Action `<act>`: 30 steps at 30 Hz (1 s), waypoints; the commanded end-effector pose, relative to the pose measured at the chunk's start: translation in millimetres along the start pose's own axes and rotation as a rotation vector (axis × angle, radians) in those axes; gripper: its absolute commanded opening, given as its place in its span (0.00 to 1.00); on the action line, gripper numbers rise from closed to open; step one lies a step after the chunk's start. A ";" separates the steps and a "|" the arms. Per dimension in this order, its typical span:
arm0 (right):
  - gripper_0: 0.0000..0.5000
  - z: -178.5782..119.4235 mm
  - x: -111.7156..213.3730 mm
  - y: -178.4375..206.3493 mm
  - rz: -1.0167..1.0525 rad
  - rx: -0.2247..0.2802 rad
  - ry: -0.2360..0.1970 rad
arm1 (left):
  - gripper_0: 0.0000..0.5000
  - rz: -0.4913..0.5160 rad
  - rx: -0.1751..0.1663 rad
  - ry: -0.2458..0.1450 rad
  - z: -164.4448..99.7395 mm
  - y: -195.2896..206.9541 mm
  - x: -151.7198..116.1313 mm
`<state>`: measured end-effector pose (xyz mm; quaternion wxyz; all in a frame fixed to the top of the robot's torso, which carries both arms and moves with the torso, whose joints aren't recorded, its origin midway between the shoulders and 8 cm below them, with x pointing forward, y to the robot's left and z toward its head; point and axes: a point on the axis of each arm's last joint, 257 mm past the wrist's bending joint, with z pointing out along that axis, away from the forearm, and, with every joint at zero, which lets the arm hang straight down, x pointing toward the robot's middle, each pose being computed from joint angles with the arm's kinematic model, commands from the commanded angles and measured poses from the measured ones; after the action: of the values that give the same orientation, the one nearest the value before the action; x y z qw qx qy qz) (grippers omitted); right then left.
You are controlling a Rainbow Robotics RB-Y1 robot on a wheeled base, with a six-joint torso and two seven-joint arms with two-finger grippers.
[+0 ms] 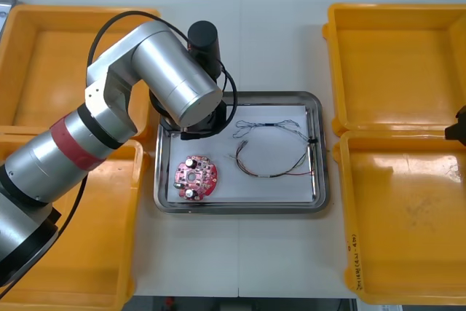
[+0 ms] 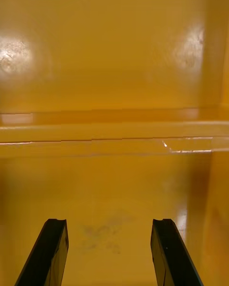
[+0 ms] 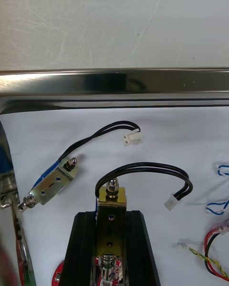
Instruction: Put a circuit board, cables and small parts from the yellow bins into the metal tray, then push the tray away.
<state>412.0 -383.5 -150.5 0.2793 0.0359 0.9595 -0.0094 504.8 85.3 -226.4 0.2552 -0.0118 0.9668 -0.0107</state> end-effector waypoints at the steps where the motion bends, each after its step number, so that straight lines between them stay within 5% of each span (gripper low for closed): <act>1: 1.00 -3.7 13.2 2.7 0.076 -0.015 -0.010 | 0.00 -0.085 0.047 -0.025 -2.2 -22.3 5.4; 14: 1.00 4.1 49.1 3.4 0.092 -0.015 0.048 | 0.01 -0.099 0.038 -0.038 6.9 -20.9 4.3; 15: 1.00 4.9 51.8 2.9 0.095 -0.015 0.054 | 0.09 -0.101 0.039 -0.042 8.1 -21.0 3.2; 17: 1.00 4.8 52.3 3.2 0.098 -0.016 0.054 | 0.46 -0.106 0.036 -0.045 9.6 -19.2 1.8; 22: 1.00 5.0 53.2 4.1 0.111 -0.019 0.057 | 0.90 -0.108 0.037 -0.049 9.6 -19.8 1.4; 30: 1.00 5.5 54.7 3.3 0.127 -0.018 0.061 | 0.98 -0.114 0.038 -0.063 5.5 -20.9 -1.8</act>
<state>373.1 -377.0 -190.1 0.2405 0.0658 0.9684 0.0099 515.2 79.7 -229.7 0.2792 -0.0498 0.9585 -0.0283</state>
